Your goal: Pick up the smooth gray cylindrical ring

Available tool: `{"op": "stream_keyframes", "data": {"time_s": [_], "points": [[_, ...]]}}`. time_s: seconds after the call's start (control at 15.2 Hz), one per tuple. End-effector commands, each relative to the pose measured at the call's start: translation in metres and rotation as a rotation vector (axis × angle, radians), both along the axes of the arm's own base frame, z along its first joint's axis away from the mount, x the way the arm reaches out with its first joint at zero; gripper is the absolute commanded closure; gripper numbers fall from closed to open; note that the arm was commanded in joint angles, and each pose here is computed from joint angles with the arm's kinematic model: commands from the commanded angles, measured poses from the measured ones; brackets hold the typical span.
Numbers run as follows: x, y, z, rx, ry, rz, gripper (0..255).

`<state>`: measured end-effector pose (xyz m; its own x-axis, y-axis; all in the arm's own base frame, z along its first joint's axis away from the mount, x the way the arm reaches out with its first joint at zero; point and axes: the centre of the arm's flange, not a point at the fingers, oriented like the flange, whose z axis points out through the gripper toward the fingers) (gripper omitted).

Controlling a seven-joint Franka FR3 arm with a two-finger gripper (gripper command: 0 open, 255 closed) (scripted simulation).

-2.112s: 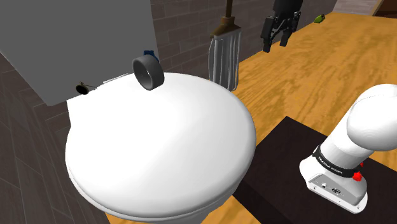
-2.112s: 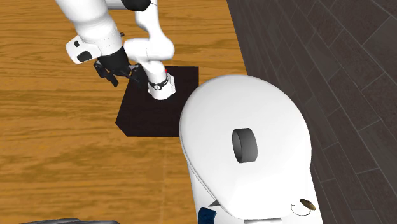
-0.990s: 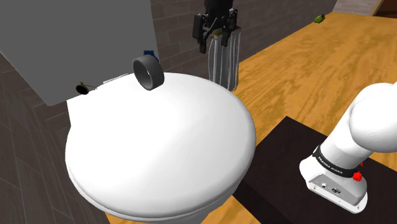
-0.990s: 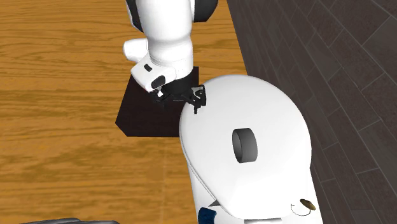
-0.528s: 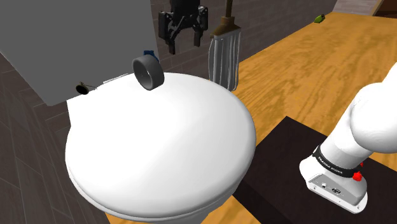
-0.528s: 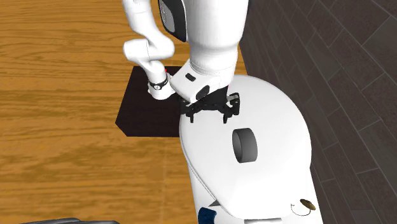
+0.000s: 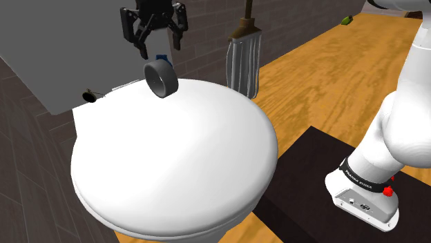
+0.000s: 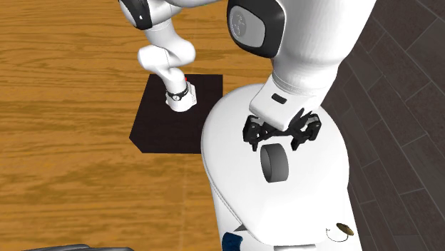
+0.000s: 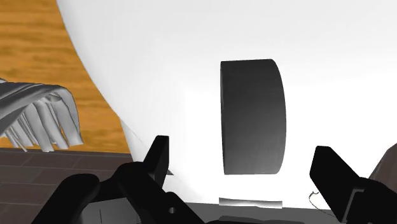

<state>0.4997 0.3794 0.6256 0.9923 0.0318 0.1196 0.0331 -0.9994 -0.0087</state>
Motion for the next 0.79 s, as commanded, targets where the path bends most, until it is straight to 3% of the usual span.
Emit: {"op": "stream_keyframes", "data": {"time_s": [0.0, 0.59, 0.66, 0.73], "points": [[0.005, 0.013, -0.006, 0.000, -0.005, 0.003, 0], [0.005, 0.013, -0.041, 0.000, -0.005, 0.003, 0], [0.005, 0.013, -0.041, 0.000, -0.005, 0.003, 255], [0.005, 0.013, -0.041, 0.000, -0.005, 0.003, 255]]}}
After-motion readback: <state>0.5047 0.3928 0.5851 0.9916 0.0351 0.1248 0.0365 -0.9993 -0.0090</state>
